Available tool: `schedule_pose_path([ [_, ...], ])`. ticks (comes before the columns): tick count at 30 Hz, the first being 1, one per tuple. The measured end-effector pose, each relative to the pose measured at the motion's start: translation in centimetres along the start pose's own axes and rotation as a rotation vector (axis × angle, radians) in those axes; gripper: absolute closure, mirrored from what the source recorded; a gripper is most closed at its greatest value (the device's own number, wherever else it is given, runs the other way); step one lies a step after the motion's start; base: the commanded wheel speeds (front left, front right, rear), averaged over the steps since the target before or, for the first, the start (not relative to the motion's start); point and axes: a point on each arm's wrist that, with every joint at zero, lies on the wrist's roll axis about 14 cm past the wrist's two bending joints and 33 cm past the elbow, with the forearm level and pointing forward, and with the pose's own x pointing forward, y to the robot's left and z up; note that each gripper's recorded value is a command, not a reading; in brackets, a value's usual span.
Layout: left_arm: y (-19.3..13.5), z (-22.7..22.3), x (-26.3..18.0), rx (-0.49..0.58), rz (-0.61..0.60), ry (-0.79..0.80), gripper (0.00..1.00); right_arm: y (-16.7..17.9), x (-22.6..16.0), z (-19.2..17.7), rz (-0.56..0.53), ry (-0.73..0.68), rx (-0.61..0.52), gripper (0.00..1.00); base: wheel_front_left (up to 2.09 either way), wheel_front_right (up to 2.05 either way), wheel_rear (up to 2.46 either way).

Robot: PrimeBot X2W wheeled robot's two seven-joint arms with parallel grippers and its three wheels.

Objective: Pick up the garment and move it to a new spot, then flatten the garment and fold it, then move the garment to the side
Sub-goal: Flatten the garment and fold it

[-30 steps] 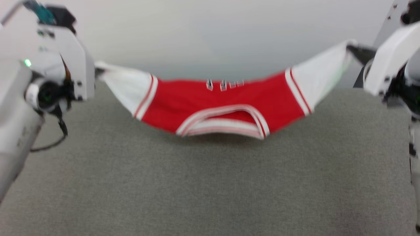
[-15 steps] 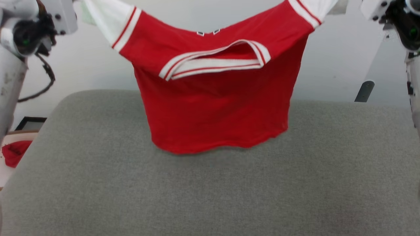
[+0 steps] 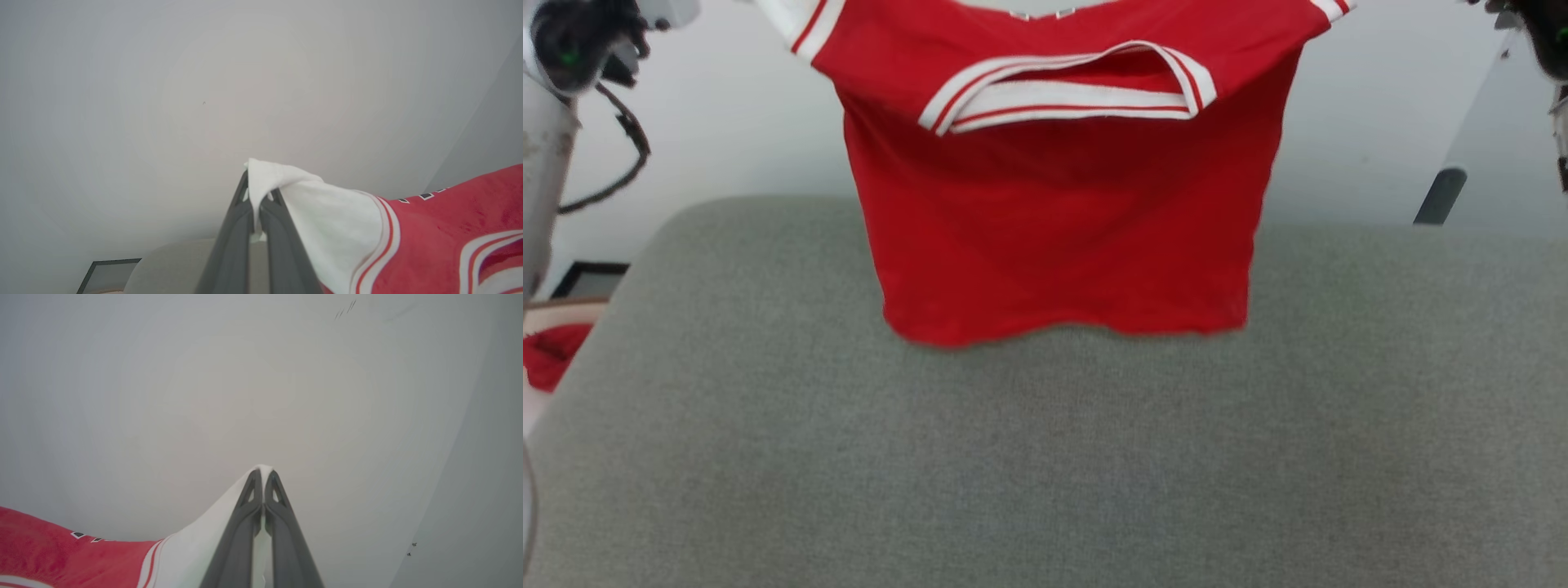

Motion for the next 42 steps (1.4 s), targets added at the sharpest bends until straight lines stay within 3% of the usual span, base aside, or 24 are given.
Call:
schedule_pose_path([
  [6,-0.7,3.2,3.3,0.005,-0.014,-0.142,1.0,-2.3,2.8,2.7,-0.04,-0.148,-0.137,1.0,0.0,0.0,0.0],
  [13,-2.3,5.4,9.1,0.004,-0.046,-0.339,1.0,-4.3,7.1,2.3,-0.058,-0.353,-0.34,1.0,0.0,0.0,0.0],
  [19,-4.3,2.4,14.9,-0.009,-0.088,-0.392,1.0,-6.1,11.1,-2.9,-0.064,-0.353,-0.479,1.0,0.0,0.0,0.0],
  [24,-4.2,-3.0,19.2,-0.052,-0.091,-0.379,1.0,-6.1,13.6,-8.9,-0.049,-0.335,-0.518,1.0,0.0,0.0,0.0],
  [28,-3.7,-7.6,21.9,-0.141,-0.081,-0.361,1.0,-6.8,14.7,-15.7,-0.049,-0.273,-0.494,1.0,0.0,0.0,0.0],
  [36,-2.4,-17.6,24.5,-0.135,-0.059,-0.23,1.0,-6.2,15.5,-26.8,-0.023,-0.159,-0.415,1.0,0.0,0.0,0.0],
  [42,-1.8,-24.3,23.6,-0.128,-0.045,-0.073,1.0,-4.5,15.0,-31.8,0.026,-0.087,-0.341,1.0,0.0,0.0,0.0],
])
